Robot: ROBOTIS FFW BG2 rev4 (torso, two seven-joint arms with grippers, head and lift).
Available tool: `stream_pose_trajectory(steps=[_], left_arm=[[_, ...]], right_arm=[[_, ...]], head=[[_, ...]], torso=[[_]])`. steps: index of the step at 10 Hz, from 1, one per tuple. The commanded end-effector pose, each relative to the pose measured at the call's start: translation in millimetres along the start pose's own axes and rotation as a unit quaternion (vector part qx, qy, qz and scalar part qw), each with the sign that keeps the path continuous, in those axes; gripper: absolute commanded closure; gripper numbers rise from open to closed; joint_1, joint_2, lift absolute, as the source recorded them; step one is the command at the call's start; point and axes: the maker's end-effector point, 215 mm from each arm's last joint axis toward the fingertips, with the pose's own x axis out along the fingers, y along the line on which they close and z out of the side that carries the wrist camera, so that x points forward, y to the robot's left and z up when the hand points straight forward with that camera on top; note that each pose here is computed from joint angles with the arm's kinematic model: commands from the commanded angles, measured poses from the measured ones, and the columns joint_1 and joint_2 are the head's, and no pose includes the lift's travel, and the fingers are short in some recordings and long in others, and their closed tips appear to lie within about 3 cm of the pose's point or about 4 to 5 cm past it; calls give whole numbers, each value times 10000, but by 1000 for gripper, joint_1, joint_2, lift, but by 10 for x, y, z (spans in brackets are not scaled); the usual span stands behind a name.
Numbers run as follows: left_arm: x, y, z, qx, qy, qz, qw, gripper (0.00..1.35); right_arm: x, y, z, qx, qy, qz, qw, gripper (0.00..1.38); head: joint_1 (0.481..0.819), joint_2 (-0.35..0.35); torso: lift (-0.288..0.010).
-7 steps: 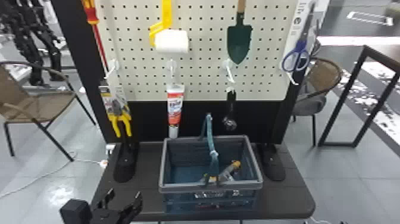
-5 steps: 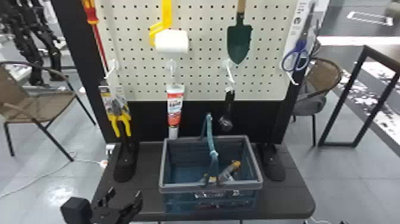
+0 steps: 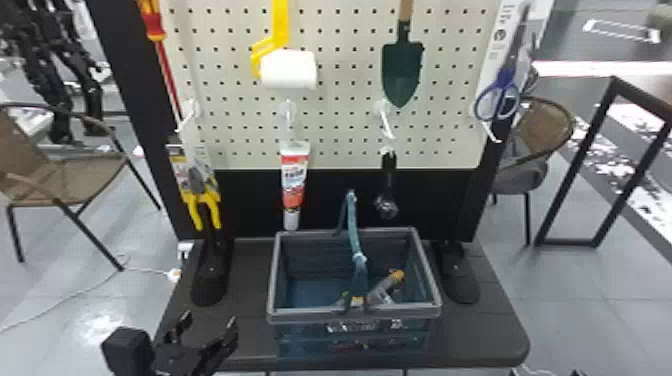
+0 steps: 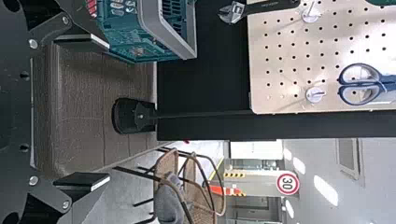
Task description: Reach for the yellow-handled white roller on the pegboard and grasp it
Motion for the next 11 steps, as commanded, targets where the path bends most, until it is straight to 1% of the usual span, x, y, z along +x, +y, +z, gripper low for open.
stream_pose_trajectory(steps=[1,2,4,6,9,11], left_arm=[[44,-34,88,26,-53,-56,10000,380],[83,-82,297,172,-152,-118,9997,381],[185,-139,710,259,-312,-183,9990,381],[355,-229,1083,315,-185,-477,9982,389],[643,-399,1840,290,-441,-783,9955,391],[826,-516,2404,395,-602,-1123,9911,400]], right_arm=[[-8,-2,-18,30,16,-9,10000,295],[-6,-1,-28,36,38,-8,10000,295],[-12,1,-41,24,57,-4,10000,297],[-14,3,-64,17,91,-1,10000,297],[-19,5,-82,16,122,2,9999,297],[-10,16,-87,10,141,14,9999,297]], head=[[549,0],[549,0],[549,0],[549,0],[549,0],[549,0]], torso=[[-100],[-100],[-100],[-100],[-100],[-100]])
